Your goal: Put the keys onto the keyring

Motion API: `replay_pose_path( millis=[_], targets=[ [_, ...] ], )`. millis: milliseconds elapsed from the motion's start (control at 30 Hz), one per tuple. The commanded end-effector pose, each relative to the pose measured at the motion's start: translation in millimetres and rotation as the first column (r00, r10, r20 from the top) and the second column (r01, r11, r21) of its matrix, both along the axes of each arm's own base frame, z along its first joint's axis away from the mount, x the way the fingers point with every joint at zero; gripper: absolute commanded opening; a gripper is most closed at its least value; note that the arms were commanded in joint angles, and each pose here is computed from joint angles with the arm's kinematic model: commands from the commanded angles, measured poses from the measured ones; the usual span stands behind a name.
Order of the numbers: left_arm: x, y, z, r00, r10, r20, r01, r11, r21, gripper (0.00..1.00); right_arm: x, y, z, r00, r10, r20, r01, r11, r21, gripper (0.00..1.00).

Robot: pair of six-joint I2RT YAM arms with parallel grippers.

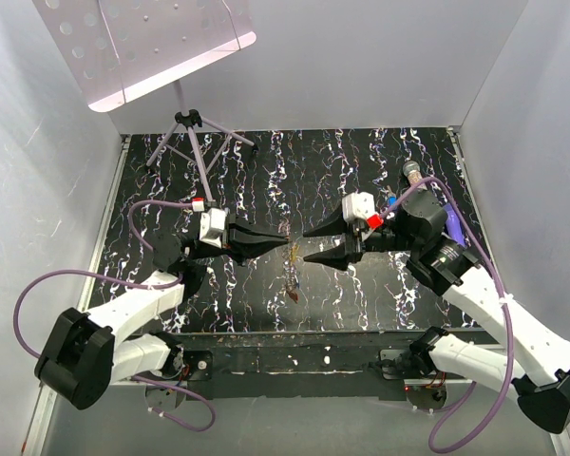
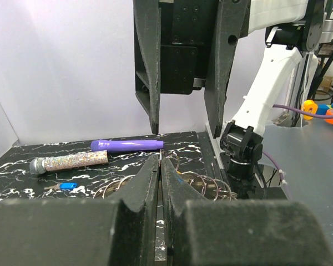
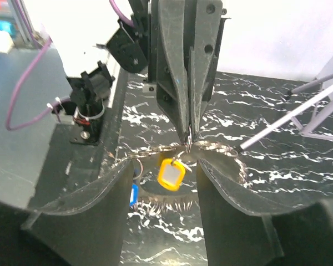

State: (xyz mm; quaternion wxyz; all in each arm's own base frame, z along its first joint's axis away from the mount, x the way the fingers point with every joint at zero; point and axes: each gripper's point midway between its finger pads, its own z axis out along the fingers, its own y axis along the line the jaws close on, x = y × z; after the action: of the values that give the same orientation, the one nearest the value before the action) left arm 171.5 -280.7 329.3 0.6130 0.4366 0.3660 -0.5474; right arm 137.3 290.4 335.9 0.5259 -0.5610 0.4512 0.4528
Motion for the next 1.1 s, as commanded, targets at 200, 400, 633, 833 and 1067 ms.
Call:
replay_pose_path(
  millis=[200, 400, 633, 833, 1067],
  targets=[
    [-5, 10, 15, 0.999, 0.039, -0.007, -0.040, 0.995, -0.087, 0.00, 2, 14, 39, 0.981, 0.007, -0.192, 0.014, 0.994, 0.107, 0.56],
    [-1, 11, 11, 0.997, 0.072, -0.022, -0.074, 0.992, -0.099, 0.00, 11, 24, 34, 0.969, -0.012, -0.246, 0.034, 0.996, 0.087, 0.53],
    [4, 15, 13, 0.992, 0.125, -0.027, -0.127, 0.985, -0.120, 0.00, 19, 32, 30, 0.970, -0.034, -0.241, 0.048, 0.997, 0.053, 0.49],
    [5, 19, 14, 0.988, 0.150, -0.031, -0.153, 0.978, -0.142, 0.00, 20, 38, 26, 0.968, -0.026, -0.251, 0.038, 0.998, 0.042, 0.49],
    [6, 20, 14, 0.986, 0.160, -0.043, -0.165, 0.974, -0.153, 0.00, 21, 44, 22, 0.965, -0.024, -0.261, 0.032, 0.999, 0.028, 0.49]
  ],
)
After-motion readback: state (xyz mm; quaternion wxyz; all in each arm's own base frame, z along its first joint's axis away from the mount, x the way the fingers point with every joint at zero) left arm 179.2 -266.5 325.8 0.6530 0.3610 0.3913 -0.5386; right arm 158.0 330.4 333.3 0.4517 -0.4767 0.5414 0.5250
